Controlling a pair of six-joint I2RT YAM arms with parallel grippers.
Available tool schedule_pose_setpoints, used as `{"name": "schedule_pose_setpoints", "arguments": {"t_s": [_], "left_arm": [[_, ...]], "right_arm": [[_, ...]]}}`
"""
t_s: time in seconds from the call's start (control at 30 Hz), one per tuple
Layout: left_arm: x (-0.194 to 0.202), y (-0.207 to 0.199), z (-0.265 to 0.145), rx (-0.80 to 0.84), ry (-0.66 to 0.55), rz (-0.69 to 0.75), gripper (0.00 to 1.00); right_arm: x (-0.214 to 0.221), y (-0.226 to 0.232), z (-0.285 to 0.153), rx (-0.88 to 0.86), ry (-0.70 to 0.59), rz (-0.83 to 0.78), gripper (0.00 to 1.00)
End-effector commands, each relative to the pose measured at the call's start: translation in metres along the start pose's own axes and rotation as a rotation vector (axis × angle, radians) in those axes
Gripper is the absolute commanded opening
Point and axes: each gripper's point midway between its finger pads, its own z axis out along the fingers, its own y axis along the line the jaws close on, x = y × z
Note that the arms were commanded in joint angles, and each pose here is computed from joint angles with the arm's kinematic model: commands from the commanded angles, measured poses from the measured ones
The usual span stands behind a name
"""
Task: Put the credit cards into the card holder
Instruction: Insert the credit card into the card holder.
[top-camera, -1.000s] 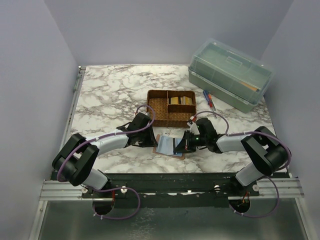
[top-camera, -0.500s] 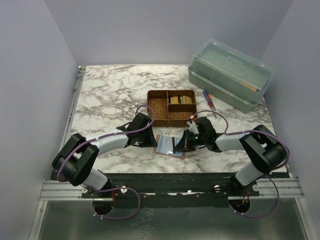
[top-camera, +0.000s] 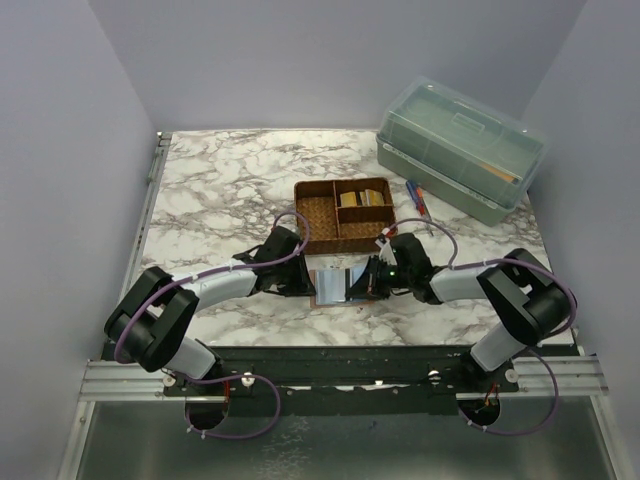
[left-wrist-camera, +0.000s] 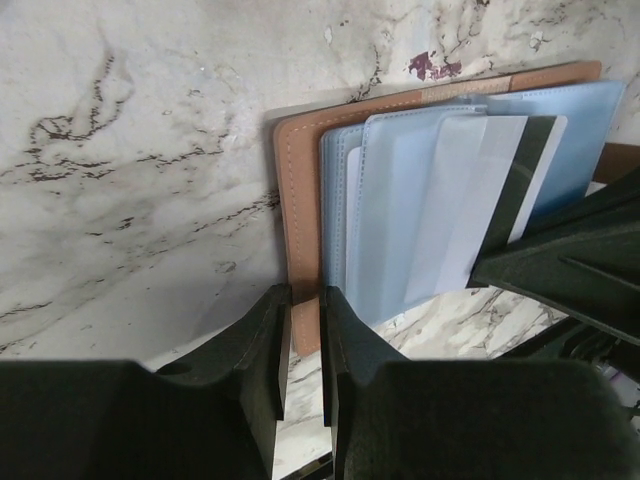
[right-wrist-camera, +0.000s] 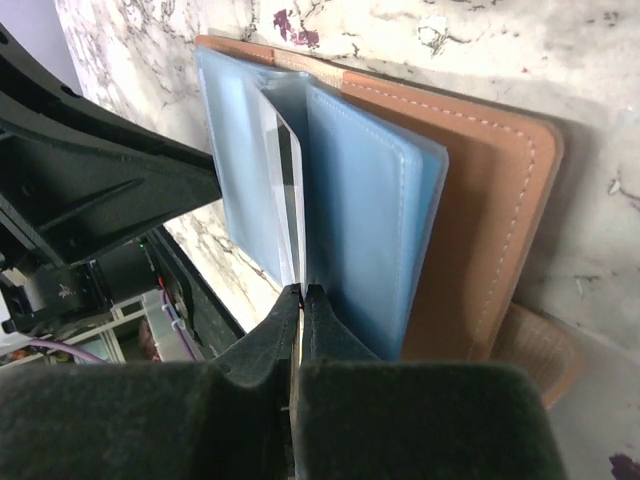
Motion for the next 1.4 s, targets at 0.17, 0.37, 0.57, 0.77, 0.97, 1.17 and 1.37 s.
{"name": "schedule_pose_setpoints", "arguments": {"t_s": [0.17,0.37,0.57,0.77,0.97,1.17,1.37], "left_arm": [[0.015,-0.004,0.006,0.043,0.072,-0.025,0.22],[0.006,-0.001,0.001,0.014,0.025,0.005,0.23],[0.001,0.007,-0.005,-0.029,0.004,0.024,0.24],[-0.004,0.011,-0.006,-0.040,-0.004,0.026,0.24],[-0.002,0.011,0.000,-0.042,0.017,0.021,0.23],[-0.005,0.007,0.007,-0.027,0.020,0.025,0.23],[-0.016,-0.007,0.012,0.010,0.014,0.028,0.22]], "right_arm": [[0.008,0.006,0.023,-0.015,0.060,-0.065,0.00],[0.007,-0.011,0.021,0.079,0.071,-0.110,0.02],[0.004,-0.023,0.009,0.193,0.059,-0.121,0.26],[0.005,-0.020,-0.002,0.214,0.060,-0.145,0.44],[-0.008,-0.010,-0.001,0.203,0.035,-0.195,0.54],[-0.012,0.003,0.014,0.124,0.060,-0.280,0.58],[0.003,0.033,0.022,-0.011,0.107,-0.314,0.58]]}}
